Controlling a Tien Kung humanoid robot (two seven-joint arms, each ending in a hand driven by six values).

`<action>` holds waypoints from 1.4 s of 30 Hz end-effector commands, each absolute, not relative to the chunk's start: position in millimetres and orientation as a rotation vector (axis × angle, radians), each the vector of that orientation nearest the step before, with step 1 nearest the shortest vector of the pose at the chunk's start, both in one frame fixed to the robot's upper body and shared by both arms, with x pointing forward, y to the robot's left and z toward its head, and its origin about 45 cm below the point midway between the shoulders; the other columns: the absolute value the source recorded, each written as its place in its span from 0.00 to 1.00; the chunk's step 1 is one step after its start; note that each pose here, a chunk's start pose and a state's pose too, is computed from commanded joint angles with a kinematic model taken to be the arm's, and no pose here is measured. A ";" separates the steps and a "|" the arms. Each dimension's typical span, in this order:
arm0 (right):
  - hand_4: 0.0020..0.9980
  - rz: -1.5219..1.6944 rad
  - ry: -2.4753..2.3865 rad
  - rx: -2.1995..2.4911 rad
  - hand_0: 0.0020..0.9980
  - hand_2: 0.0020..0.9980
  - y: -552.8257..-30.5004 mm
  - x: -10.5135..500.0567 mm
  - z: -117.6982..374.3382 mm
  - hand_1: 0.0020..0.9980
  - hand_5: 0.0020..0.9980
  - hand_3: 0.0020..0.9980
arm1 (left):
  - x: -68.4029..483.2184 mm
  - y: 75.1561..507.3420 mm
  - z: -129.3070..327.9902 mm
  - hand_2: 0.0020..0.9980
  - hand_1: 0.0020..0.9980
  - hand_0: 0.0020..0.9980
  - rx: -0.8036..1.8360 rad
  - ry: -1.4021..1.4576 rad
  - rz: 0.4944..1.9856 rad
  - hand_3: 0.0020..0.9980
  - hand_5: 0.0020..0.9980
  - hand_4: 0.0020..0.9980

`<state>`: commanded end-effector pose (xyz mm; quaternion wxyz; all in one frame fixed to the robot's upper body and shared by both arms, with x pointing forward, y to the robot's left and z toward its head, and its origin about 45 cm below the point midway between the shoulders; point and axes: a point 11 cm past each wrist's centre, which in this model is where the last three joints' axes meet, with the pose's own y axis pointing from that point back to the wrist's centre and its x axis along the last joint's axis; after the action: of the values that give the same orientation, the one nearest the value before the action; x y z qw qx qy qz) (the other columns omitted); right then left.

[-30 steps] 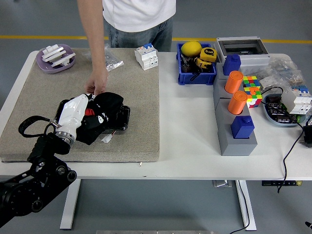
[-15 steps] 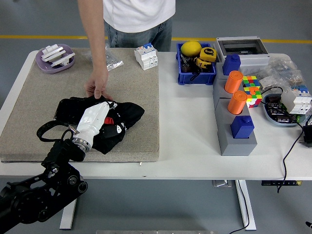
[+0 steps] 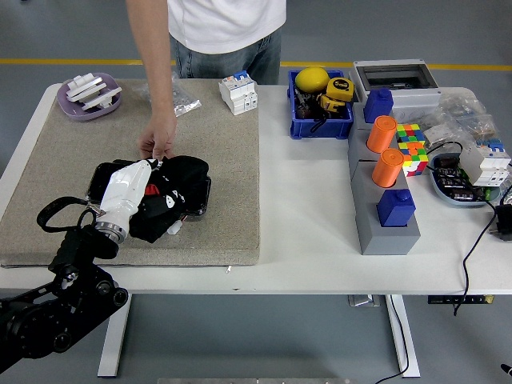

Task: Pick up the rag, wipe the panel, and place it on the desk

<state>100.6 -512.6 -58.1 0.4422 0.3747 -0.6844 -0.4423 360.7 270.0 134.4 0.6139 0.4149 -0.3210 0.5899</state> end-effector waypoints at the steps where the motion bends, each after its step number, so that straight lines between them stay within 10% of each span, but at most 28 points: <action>1: 1.00 -1.098 -1.698 0.928 0.71 0.68 -512.7 100.1 -58.2 0.62 0.57 0.64 | 361.8 273.4 133.6 0.47 0.16 0.31 0.965 -0.736 1.369 0.42 0.00 0.21; 42: 1.00 -1.103 -1.694 0.933 0.71 0.68 -511.5 101.3 -58.3 0.62 0.57 0.64 | 379.3 370.6 157.8 0.46 0.16 0.33 1.126 -0.749 1.612 0.42 0.00 0.19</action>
<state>101.3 -511.5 -58.3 0.4418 0.3758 -0.6827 -0.4444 379.3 370.6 157.8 0.4958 0.4646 -0.3093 0.6654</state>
